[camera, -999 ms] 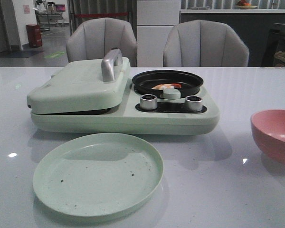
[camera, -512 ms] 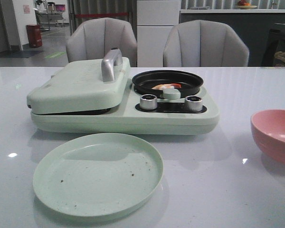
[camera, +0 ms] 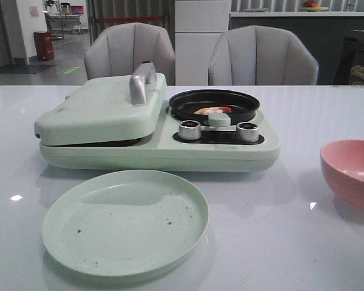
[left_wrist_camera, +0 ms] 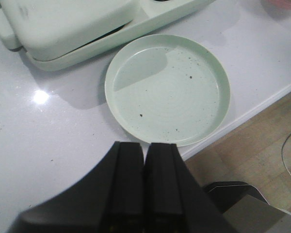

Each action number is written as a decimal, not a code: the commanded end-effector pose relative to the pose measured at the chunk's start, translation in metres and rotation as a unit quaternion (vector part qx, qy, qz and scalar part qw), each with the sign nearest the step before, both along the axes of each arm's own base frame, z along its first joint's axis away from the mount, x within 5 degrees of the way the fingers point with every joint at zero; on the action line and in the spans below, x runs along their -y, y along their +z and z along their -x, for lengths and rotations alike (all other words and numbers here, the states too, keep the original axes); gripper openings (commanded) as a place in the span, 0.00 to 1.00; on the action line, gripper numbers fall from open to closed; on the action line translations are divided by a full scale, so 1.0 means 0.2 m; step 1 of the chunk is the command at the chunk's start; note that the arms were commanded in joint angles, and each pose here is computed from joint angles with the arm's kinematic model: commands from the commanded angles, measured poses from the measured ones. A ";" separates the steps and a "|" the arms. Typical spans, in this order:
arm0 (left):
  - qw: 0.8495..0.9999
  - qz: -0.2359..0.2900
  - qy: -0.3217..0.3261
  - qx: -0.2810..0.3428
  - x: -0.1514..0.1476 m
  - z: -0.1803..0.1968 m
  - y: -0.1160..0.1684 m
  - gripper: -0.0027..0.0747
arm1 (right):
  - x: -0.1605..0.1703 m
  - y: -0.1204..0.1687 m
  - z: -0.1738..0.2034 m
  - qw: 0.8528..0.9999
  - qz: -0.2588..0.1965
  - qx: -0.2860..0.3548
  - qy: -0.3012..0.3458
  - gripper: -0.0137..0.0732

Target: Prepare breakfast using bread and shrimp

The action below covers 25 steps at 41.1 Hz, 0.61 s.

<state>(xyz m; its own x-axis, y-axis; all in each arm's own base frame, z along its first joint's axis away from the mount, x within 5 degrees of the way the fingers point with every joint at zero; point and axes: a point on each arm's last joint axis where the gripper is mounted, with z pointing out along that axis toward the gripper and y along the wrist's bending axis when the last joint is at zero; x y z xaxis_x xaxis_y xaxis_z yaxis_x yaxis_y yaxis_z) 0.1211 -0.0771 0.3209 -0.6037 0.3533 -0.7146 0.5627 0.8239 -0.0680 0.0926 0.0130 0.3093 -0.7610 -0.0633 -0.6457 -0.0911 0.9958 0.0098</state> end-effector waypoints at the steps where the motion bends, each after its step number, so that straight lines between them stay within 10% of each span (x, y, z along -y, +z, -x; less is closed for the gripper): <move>1: 0.998 0.014 0.048 0.035 -0.02 -0.03 0.06 0.16 | 0.00 0.06 -0.02 0.999 -0.005 0.044 0.000 0.20; 25: 0.997 -0.001 0.063 0.043 -0.04 -0.04 0.06 0.16 | 0.00 0.07 -0.03 0.999 -0.008 0.053 0.001 0.20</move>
<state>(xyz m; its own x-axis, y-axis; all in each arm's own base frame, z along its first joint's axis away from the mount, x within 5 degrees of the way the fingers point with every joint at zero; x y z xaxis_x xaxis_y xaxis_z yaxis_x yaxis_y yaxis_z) 0.1262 -0.0666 0.3194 -0.6400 0.3149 -0.7008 0.4538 0.8910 -0.0141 0.0937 0.0133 0.3103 -0.7500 -0.0604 -0.6587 -0.0912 0.9958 0.0126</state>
